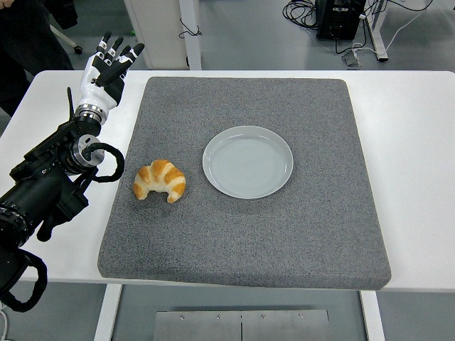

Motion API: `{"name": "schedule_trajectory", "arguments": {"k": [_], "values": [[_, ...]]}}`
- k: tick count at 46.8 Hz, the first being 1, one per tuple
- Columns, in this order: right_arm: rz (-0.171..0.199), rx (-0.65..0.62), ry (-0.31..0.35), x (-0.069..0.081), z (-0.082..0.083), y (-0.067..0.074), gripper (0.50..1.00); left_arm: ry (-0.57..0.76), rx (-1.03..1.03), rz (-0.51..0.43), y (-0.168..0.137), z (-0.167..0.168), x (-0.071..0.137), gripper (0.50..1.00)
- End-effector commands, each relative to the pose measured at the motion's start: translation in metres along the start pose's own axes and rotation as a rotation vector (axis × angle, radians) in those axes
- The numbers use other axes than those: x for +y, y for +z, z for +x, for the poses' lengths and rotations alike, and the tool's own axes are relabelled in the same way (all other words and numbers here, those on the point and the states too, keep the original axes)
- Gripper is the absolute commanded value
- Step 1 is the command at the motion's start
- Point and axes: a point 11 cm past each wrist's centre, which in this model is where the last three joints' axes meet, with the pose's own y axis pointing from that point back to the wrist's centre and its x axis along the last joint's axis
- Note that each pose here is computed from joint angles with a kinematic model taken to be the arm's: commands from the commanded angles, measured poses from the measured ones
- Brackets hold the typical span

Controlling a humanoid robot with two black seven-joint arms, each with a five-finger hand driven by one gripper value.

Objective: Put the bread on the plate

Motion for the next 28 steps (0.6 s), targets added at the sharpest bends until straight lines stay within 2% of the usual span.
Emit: {"name": "schedule_trajectory", "arguments": {"k": [1,17,28], "values": [[0.0,0.0,0.0,0.0,0.0,0.0,1.0,0.0,0.0,0.0,0.0,0.0,0.0,0.974],[0.0,0.0,0.0,0.0,0.0,0.0,1.0,-0.003,0.0,0.005,0.002,-0.003,-0.002,0.975],[0.0,0.0,0.0,0.0,0.0,0.0,1.0,-0.021,-0.031,0.109,-0.006,-0.007,-0.003,0.974]]}}
